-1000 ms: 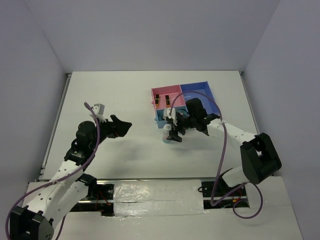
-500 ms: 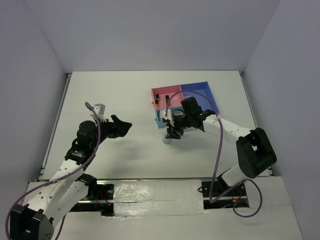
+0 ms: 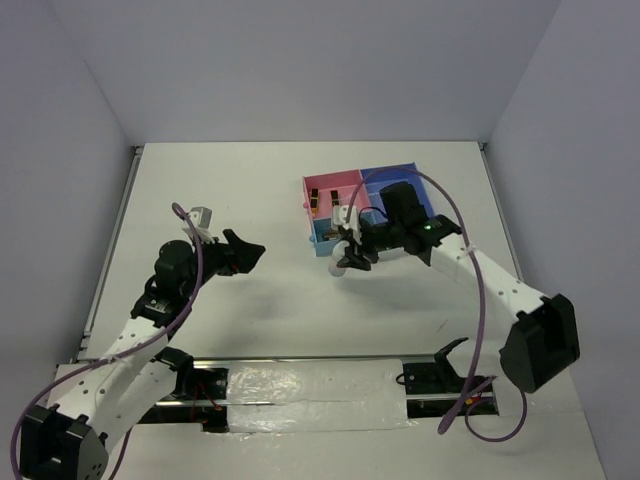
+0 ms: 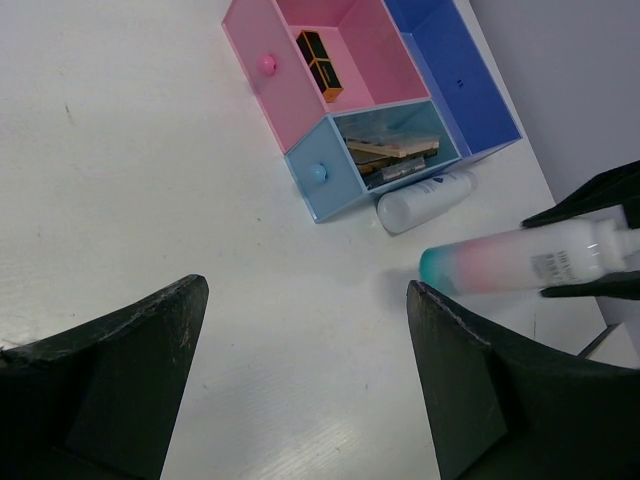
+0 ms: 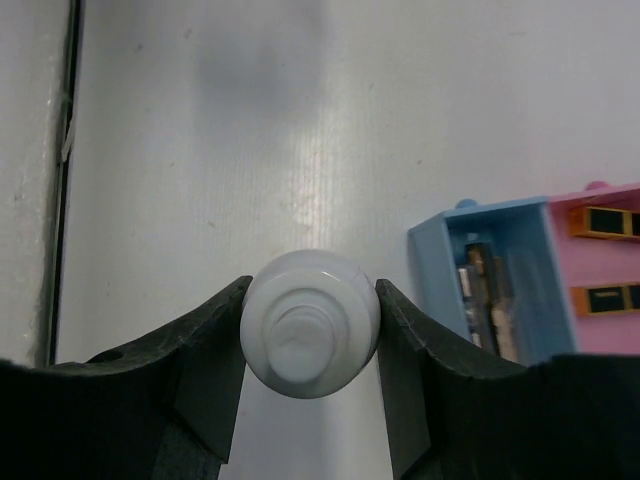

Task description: Organize the makeup

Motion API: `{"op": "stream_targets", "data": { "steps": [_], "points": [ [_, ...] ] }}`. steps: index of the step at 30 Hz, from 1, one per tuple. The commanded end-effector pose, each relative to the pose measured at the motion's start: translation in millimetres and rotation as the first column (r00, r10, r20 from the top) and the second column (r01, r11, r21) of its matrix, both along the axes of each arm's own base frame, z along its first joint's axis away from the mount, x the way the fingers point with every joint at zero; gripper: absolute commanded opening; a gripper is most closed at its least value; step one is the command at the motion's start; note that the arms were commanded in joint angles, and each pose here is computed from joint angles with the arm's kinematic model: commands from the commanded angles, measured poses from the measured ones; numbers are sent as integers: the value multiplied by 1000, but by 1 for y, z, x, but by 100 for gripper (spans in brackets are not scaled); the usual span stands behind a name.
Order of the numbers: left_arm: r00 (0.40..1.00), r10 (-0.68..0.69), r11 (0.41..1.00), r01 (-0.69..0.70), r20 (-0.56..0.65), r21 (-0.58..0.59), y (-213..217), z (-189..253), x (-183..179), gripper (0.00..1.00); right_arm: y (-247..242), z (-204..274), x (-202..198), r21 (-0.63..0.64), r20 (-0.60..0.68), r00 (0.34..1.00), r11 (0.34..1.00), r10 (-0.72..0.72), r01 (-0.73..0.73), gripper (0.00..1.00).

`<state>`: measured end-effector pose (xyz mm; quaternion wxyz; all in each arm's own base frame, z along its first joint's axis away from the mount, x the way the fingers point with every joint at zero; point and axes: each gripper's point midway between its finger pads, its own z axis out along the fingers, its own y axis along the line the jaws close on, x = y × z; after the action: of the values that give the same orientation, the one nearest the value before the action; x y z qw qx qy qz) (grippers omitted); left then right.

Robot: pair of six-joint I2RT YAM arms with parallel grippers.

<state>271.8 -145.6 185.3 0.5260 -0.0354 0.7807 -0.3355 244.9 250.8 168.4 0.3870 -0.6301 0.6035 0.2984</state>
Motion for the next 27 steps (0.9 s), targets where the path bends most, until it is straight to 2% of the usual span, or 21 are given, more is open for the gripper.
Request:
{"op": "stream_targets", "data": {
  "steps": [1,6,7,11,21,27],
  "points": [
    [998,-20,999,23,67,-36,-5,24,6,93,-9,69,12,125,111,991,990,-74,60,7],
    [997,-31,999,34,75,-40,-8,29,9,93,-52,112,59,232,88,948,932,-307,280,1],
    [997,-33,998,36,76,-42,-9,30,9,93,-71,116,78,248,76,920,901,-385,356,0],
    [996,-40,998,44,75,-46,-10,30,9,93,-111,127,120,268,-28,840,805,-543,529,0],
    [996,-36,998,40,78,-50,-9,31,6,93,-150,83,191,164,-181,637,616,-749,770,0],
    [997,-26,998,29,72,-47,-6,30,3,93,-165,51,227,104,-176,555,545,-813,832,1]
  ]
}}
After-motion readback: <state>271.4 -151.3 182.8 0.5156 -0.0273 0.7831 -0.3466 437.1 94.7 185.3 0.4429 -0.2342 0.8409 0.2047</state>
